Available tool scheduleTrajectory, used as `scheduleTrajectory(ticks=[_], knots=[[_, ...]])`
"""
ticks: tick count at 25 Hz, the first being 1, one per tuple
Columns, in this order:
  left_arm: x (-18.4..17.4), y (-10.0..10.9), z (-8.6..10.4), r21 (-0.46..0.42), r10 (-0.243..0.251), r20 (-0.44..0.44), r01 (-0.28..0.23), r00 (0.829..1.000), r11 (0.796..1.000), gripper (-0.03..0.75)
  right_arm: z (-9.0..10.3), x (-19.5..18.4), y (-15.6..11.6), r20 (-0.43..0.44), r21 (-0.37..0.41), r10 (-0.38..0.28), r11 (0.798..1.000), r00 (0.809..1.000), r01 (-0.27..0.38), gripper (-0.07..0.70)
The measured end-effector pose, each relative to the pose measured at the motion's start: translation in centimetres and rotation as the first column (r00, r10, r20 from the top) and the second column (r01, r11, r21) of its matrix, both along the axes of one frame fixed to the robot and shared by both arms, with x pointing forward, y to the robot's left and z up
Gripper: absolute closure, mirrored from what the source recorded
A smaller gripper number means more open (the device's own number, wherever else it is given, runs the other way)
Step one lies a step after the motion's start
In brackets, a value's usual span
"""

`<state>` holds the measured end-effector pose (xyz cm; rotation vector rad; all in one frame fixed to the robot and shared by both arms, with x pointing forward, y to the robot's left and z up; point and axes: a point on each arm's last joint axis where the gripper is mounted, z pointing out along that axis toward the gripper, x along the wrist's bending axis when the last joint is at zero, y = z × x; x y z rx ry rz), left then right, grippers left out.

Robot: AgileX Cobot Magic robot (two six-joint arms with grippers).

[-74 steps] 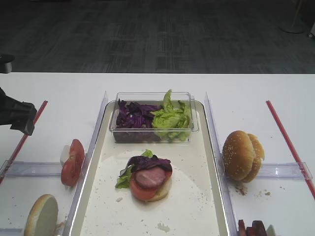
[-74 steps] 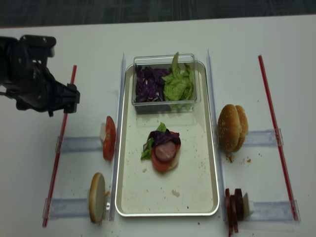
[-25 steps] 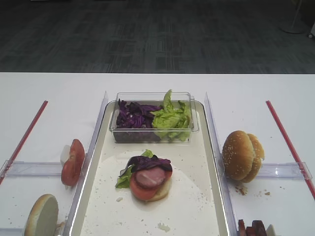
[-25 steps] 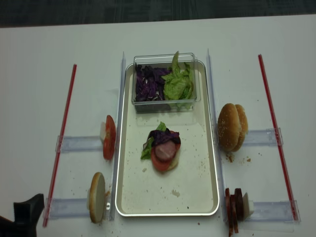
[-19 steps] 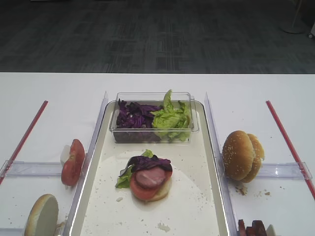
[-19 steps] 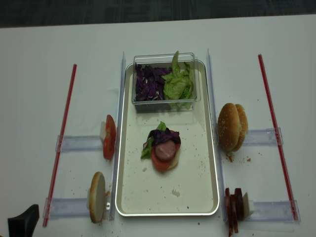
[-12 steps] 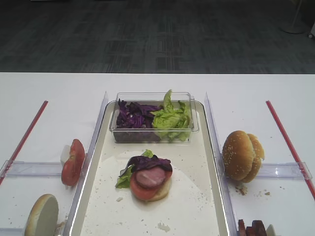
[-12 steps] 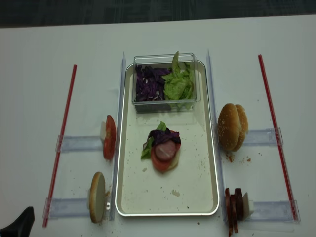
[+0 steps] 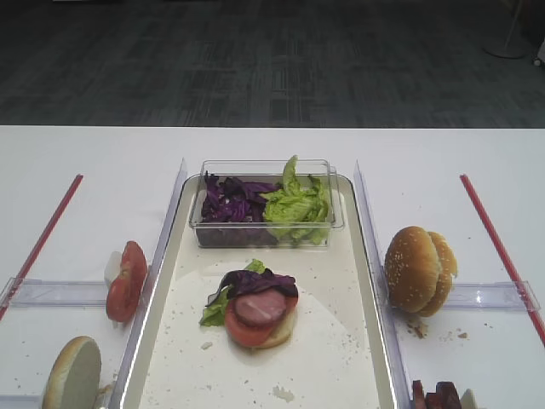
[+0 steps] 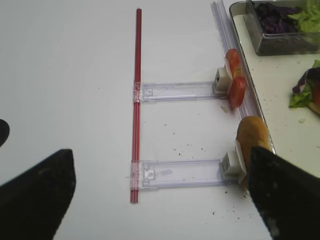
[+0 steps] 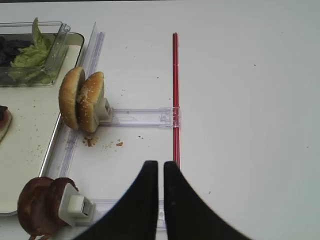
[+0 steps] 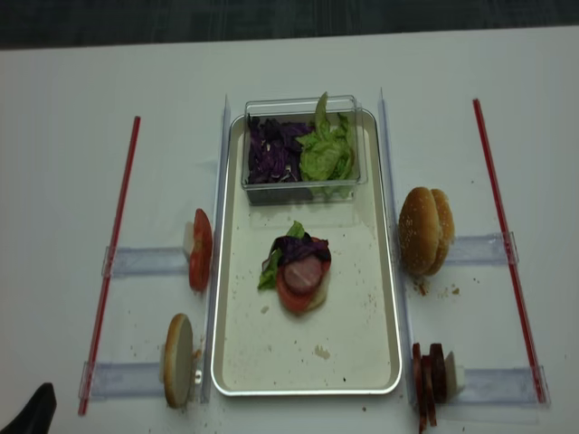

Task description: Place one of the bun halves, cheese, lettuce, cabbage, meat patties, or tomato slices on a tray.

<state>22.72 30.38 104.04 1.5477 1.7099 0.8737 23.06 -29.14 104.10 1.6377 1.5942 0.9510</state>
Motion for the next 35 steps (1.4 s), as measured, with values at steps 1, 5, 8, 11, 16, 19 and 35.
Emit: scheduleTrajectory(ticks=[1, 5, 8, 11, 16, 19, 35], knots=[[-0.02, 0.00, 0.00, 0.000, 0.000, 0.002, 0.000, 1.000, 1.000, 0.076, 0.00, 0.00, 0.00, 0.000, 0.000, 0.000, 1.000, 1.000, 0.000, 0.563], [-0.02, 0.00, 0.00, 0.000, 0.000, 0.002, 0.000, 1.000, 1.000, 0.076, 0.00, 0.00, 0.00, 0.000, 0.000, 0.000, 1.000, 1.000, 0.000, 0.563], [-0.02, 0.00, 0.00, 0.000, 0.000, 0.002, 0.000, 1.000, 1.000, 0.076, 0.00, 0.00, 0.00, 0.000, 0.000, 0.000, 1.000, 1.000, 0.000, 0.563], [-0.02, 0.00, 0.00, 0.000, 0.000, 0.002, 0.000, 1.000, 1.000, 0.076, 0.00, 0.00, 0.00, 0.000, 0.000, 0.000, 1.000, 1.000, 0.000, 0.563], [-0.02, 0.00, 0.00, 0.000, 0.000, 0.002, 0.000, 1.000, 1.000, 0.076, 0.00, 0.00, 0.00, 0.000, 0.000, 0.000, 1.000, 1.000, 0.000, 0.563], [-0.02, 0.00, 0.00, 0.000, 0.000, 0.002, 0.000, 1.000, 1.000, 0.076, 0.00, 0.00, 0.00, 0.000, 0.000, 0.000, 1.000, 1.000, 0.000, 0.563], [-0.02, 0.00, 0.00, 0.000, 0.000, 0.002, 0.000, 1.000, 1.000, 0.076, 0.00, 0.00, 0.00, 0.000, 0.000, 0.000, 1.000, 1.000, 0.000, 0.563]])
